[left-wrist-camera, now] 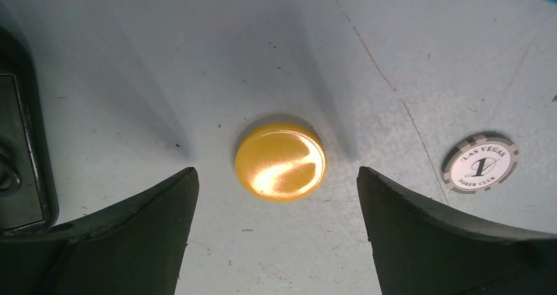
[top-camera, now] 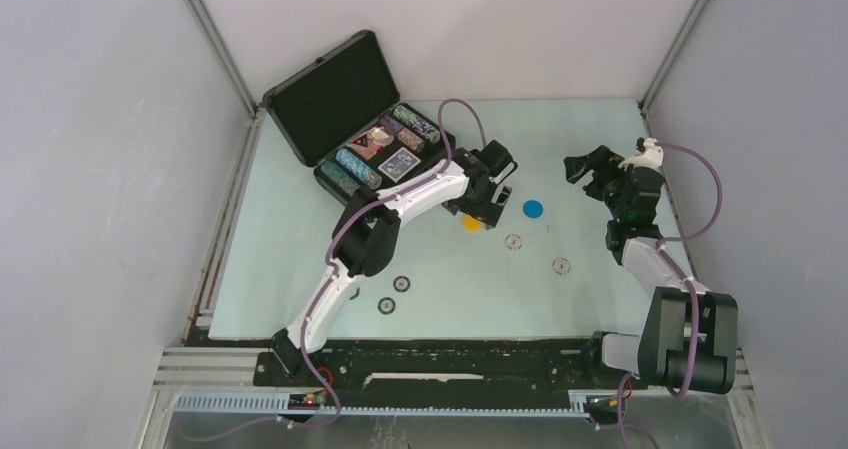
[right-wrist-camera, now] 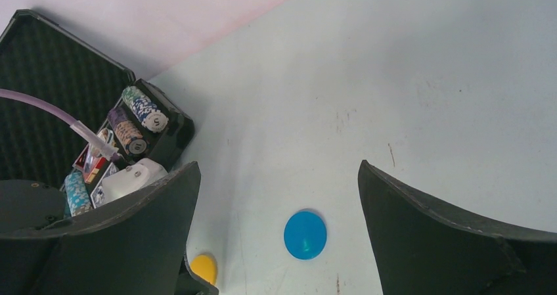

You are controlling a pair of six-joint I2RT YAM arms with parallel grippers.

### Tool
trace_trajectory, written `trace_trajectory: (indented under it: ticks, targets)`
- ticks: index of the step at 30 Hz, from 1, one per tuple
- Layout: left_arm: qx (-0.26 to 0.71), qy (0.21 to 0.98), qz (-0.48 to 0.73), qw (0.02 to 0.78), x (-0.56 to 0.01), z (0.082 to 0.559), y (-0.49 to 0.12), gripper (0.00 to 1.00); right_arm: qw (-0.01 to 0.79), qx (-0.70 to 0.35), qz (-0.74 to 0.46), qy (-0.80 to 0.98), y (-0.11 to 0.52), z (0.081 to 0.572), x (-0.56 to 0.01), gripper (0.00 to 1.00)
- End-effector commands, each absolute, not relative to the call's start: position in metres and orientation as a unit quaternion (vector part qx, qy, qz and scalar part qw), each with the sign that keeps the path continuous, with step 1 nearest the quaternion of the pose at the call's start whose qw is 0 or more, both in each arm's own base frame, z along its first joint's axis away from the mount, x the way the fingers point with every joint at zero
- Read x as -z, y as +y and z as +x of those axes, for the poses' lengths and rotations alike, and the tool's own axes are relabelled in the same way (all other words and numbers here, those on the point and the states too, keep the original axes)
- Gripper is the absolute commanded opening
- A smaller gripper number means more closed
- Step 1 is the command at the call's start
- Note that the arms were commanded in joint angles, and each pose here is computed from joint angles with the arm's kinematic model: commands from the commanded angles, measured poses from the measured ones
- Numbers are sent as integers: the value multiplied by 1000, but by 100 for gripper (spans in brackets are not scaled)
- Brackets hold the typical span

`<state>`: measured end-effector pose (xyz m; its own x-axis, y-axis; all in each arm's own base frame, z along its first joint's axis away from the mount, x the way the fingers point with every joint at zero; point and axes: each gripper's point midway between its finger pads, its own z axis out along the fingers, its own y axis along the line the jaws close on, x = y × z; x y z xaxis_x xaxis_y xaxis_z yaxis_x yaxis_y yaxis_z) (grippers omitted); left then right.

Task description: Pack up texas hold em set

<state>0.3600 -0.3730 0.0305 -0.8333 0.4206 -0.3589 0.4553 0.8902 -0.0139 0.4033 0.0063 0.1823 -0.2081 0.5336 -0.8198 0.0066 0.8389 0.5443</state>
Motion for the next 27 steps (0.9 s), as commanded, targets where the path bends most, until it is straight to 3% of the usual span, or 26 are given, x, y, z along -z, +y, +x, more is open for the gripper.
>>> trace_trajectory:
  ticks: [1,8,21,27]
  targets:
    - [61,958,219,177,-38,366,-376,94,622,-232,176,727,5,412,-204,100]
    - [52,960,217,171,-32,365,-373,86,621,-234,176,727,6,412,-203,100]
    - [43,960,224,163,-26,365,-377,86,619,-239,177,727,8,413,-203,100]
    - [38,959,227,163,-24,363,-379,76,620,-240,177,726,8,413,-204,100]
